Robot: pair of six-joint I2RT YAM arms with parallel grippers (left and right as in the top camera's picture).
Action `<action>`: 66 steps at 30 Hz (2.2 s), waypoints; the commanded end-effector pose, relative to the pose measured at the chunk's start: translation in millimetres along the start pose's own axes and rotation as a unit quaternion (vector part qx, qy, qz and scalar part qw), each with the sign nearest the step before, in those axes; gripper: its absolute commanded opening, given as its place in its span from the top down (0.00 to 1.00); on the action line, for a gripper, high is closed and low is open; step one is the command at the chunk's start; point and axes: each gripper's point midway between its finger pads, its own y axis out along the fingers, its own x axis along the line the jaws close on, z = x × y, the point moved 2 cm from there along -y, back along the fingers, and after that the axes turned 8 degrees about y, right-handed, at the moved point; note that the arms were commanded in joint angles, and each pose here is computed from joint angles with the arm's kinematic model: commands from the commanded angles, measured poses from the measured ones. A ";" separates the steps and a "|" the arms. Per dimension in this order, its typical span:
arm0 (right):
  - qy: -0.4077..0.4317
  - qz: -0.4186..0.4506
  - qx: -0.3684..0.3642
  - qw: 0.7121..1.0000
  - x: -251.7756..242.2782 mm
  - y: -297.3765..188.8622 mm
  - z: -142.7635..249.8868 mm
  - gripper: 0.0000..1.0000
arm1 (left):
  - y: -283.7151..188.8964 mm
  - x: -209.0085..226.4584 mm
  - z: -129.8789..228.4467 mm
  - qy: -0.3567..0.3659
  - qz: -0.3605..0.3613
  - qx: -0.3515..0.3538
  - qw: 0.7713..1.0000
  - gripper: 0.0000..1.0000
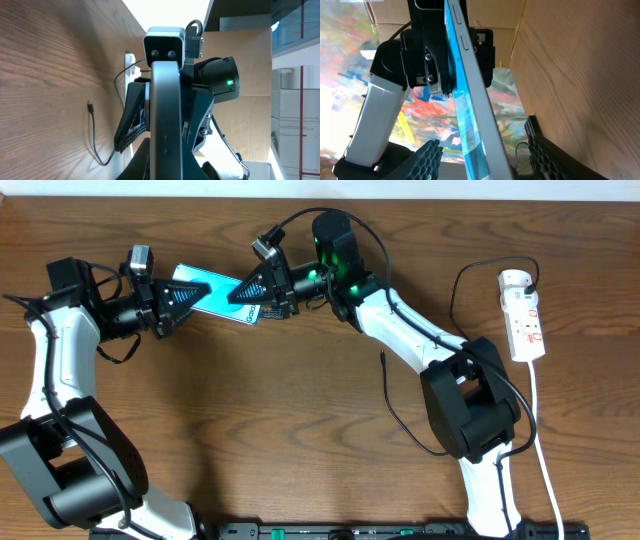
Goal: Plug charger to phone and switch on socket
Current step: 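Hold the phone steady with both grippers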
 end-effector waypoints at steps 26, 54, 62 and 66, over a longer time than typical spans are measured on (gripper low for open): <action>0.012 -0.025 0.026 0.999 0.6 10.3 1.4 0.56 | -0.4 -25.7 -5.2 0.056 0.026 -0.002 0.998 0.93; 0.027 -0.026 0.017 0.999 1.4 14.2 -0.4 0.89 | -0.4 -25.7 -5.2 0.046 0.026 -0.002 0.999 0.93; 0.027 -0.026 0.017 0.999 1.4 14.2 -0.4 0.92 | -0.4 -25.7 -5.2 0.045 0.026 -0.002 0.999 0.89; 0.027 -0.026 0.016 0.999 1.4 14.2 -0.5 0.99 | -0.4 -25.8 -5.4 0.047 0.026 -0.002 0.999 0.76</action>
